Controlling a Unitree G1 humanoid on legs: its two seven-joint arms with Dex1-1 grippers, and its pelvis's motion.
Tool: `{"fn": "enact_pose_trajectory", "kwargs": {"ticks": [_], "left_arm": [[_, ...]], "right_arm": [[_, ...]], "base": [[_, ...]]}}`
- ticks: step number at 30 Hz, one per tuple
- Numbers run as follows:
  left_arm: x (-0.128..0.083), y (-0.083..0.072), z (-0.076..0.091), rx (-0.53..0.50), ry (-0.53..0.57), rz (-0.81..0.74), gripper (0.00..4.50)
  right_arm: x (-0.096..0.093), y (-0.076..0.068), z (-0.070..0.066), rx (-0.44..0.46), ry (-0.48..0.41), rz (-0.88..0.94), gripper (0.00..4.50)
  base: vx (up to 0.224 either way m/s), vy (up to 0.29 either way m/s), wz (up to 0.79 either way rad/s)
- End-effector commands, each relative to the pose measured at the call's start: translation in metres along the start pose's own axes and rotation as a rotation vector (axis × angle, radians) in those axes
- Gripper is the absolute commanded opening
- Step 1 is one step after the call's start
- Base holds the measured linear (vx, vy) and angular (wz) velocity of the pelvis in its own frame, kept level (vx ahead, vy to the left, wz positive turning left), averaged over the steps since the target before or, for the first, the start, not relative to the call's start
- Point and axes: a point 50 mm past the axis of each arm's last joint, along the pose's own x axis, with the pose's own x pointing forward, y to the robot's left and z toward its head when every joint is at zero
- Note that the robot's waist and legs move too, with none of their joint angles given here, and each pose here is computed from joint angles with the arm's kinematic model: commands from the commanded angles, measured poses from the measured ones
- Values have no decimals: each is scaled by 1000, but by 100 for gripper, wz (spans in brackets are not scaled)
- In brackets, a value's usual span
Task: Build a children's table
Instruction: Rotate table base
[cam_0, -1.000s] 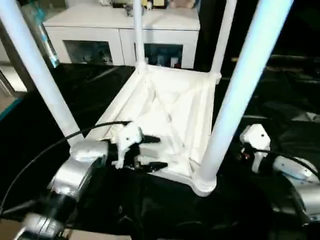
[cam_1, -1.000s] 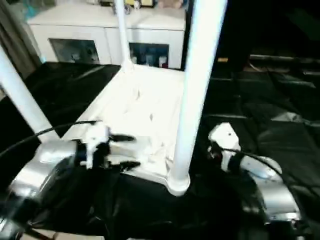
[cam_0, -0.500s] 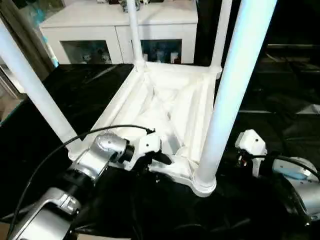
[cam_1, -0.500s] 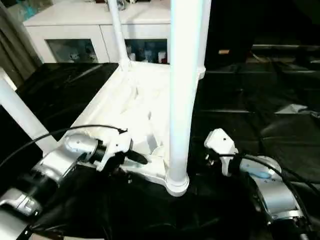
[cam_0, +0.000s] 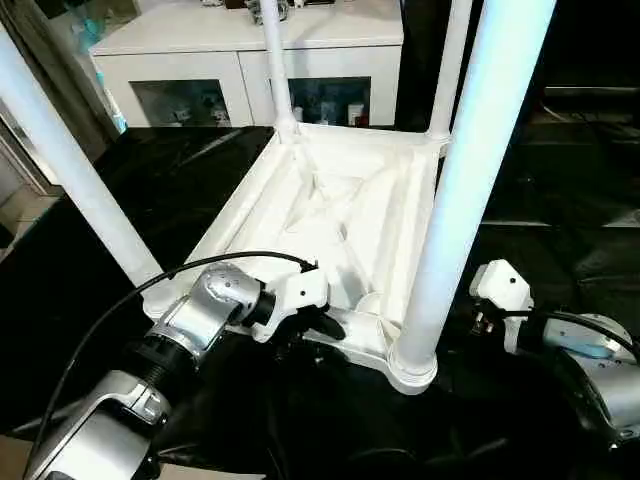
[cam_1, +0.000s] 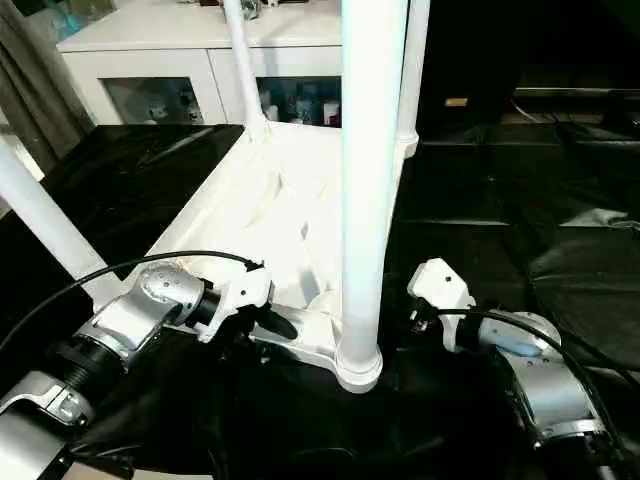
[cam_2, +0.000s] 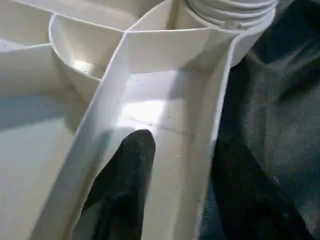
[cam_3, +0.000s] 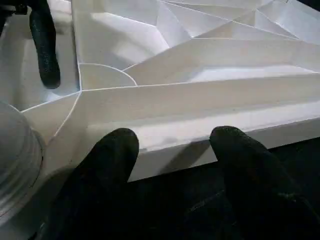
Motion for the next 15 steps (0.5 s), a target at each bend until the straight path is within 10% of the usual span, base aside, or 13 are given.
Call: {"fn": "enact_pose_trajectory", "kwargs": {"ticks": [1, 15], "left_arm": [[-1, -3, -9, -17, 27, 39, 163], [-16, -19, -23, -263, -89, 526, 70]], "right_arm": [[4, 3, -1, -14, 15, 22, 285], [-4, -26, 6, 35, -88, -325, 285]], "base": [[0, 0, 0], [0, 0, 0]]}}
